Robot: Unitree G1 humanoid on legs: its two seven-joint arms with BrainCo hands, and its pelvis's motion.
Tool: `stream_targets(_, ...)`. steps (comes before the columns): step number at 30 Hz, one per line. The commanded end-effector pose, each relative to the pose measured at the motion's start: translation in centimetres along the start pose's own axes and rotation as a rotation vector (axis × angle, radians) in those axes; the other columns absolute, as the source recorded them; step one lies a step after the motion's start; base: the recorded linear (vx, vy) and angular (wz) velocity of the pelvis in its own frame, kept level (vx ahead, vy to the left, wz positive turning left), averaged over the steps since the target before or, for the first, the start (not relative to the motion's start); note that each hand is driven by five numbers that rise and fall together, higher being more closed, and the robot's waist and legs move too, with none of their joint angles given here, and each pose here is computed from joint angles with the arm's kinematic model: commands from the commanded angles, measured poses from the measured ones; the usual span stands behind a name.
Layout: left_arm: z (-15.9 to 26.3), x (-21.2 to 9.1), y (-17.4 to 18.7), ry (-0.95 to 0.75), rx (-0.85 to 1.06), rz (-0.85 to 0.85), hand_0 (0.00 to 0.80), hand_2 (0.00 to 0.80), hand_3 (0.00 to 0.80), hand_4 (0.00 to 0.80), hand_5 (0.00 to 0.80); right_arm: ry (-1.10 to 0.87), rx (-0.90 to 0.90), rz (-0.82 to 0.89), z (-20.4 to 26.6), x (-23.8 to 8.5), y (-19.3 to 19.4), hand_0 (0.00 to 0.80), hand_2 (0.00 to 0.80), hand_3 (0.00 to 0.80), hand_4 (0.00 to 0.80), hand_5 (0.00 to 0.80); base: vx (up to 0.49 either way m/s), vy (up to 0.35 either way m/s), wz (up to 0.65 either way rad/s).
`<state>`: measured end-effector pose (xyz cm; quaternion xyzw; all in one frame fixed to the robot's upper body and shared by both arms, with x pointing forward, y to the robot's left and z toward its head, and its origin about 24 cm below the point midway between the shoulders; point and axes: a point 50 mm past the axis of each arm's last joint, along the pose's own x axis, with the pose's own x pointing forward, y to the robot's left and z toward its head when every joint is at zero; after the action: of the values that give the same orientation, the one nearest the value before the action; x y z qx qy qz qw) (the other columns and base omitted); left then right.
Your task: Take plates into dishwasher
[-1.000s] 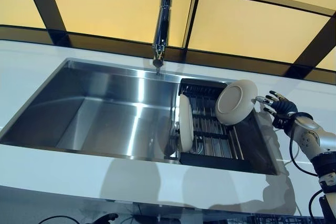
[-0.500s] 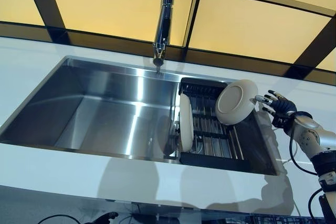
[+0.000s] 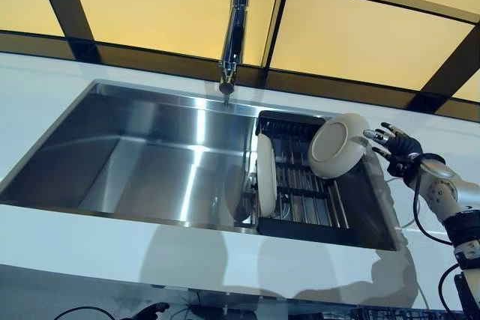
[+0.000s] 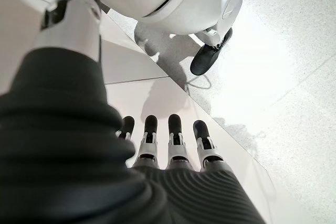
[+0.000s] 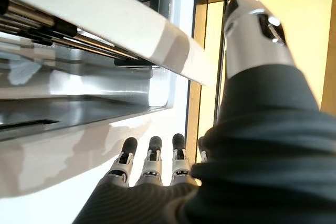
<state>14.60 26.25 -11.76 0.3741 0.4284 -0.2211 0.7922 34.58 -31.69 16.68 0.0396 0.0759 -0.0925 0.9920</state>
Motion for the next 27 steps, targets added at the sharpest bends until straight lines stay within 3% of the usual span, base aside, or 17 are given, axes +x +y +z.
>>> stream_targets(1, 0.5, 0.3, 0.0, -0.028, 0.007, -0.005, 0.0, 0.0, 0.0, 0.0, 0.0, -0.122, -0.017, 0.053, 4.5, 0.6, 1.8, 0.0, 0.0, 0.0, 0.0, 0.0, 0.0, 0.0, 0.0)
stream_targets(27, 1.1, 0.4, 0.1, -0.048, -0.023, 0.008, 0.0, 0.0, 0.0, 0.0, 0.0, -0.047, -0.004, 0.113, 3.1, 1.2, 2.7, 0.0, 0.0, 0.0, 0.0, 0.0, -0.001, 0.002, 0.02)
